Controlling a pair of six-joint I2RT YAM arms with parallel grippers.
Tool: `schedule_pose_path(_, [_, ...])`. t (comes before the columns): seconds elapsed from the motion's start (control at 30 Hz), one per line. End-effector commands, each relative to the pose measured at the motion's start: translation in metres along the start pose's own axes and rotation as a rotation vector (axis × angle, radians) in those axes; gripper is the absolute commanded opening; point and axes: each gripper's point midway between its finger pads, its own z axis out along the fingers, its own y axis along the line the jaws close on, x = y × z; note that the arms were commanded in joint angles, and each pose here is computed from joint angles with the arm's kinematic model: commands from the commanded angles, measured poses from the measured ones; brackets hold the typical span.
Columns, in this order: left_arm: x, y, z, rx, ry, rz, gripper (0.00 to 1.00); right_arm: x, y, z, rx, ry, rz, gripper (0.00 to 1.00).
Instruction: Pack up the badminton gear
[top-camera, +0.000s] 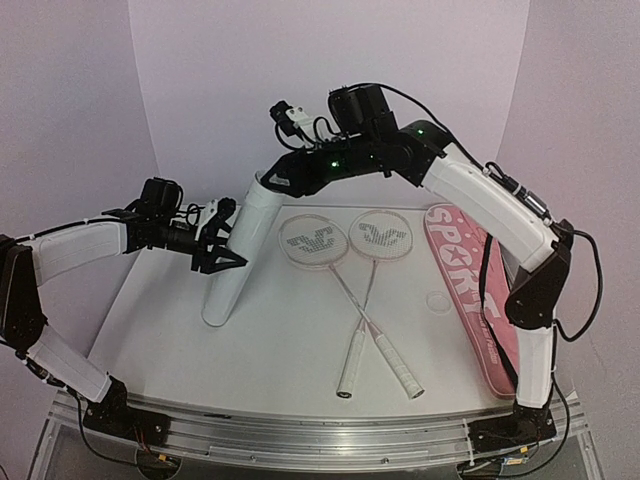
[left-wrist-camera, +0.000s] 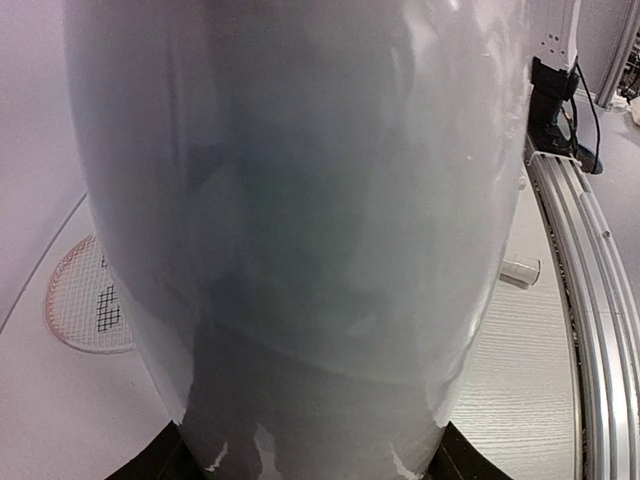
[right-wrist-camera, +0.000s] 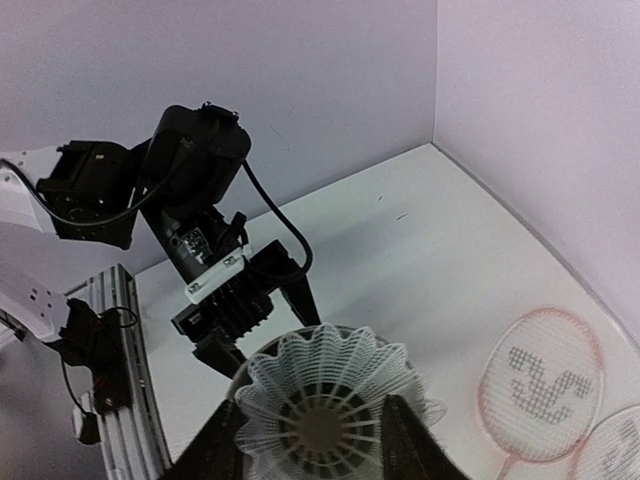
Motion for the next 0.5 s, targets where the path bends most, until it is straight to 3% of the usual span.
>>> schedule_pose_path(0.0, [-0.008,0.001,-0.003,-0.004,-0.028,0.030,0.29,-0.042,0.019,-0.038,-0.079,-0.113,0.021,0.56])
schedule_pose_path(0.1, [-0.010,0.001,-0.003,-0.004,-0.034,0.027,0.29,-0.066,0.021,-0.064,-0.120,-0.179,0.059,0.68])
schedule_pose_path(0.13, [-0.010,0.001,-0.004,-0.005,-0.037,0.023,0.29,-0.074,0.016,-0.075,-0.119,-0.203,0.089,0.83])
schedule_pose_path(0.17, [-0.011,0.001,-0.004,-0.005,-0.040,0.024,0.29,-0.080,0.010,-0.083,-0.112,-0.222,0.115,0.87])
schedule_pose_path(0.33, [-0.014,0.000,-0.004,-0.005,-0.051,0.022,0.29,-0.083,-0.055,-0.128,0.069,-0.288,0.298,0.88])
schedule_pose_path(0.47, [-0.016,0.001,-0.005,-0.005,-0.061,0.014,0.28,-0.072,-0.063,-0.134,0.097,-0.274,0.333,0.88])
